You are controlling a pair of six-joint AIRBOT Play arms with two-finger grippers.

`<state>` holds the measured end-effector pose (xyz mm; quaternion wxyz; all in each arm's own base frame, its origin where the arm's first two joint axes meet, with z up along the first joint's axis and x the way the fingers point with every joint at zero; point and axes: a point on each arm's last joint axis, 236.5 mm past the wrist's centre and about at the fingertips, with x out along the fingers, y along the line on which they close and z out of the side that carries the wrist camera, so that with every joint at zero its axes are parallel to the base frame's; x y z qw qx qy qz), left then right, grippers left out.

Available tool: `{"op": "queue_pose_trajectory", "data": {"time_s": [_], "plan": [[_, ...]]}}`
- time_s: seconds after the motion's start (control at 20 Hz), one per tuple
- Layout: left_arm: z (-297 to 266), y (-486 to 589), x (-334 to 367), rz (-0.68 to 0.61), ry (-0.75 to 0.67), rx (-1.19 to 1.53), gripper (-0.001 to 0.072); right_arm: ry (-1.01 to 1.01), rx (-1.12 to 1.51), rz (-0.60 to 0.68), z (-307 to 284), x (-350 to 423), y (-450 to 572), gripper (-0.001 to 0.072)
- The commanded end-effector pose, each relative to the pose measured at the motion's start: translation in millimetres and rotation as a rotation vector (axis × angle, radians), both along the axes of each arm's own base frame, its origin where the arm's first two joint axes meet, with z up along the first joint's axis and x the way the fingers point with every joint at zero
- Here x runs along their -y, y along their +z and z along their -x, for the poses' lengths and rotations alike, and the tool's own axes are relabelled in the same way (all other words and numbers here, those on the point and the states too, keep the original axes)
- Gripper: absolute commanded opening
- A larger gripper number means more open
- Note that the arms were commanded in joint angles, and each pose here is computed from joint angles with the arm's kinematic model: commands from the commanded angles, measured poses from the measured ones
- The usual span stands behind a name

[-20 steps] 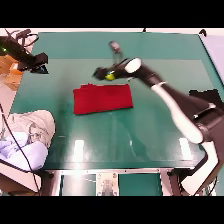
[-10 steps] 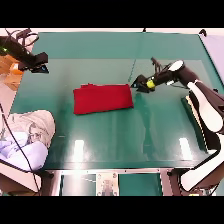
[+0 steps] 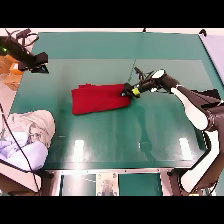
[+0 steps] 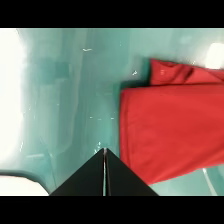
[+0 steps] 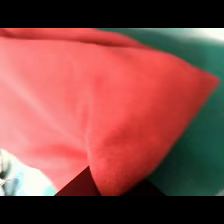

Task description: Fold the shirts.

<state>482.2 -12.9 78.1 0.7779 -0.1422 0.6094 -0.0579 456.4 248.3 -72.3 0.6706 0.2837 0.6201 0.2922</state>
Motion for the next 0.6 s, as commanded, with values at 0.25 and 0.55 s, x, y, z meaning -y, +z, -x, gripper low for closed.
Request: {"op": "queue_pose_trajectory", "data": {"time_s": [0.25,0.55], "plan": [[8,-2,0,0.001,-0.008,-0.031,0.0031,-0.226,0.342,-0.089,-77,119,220,0.0017],[8,-2,0,0.001,-0.008,-0.032,0.0031,-0.677,0.408,-0.038,-61,341,294,0.0018]]}}
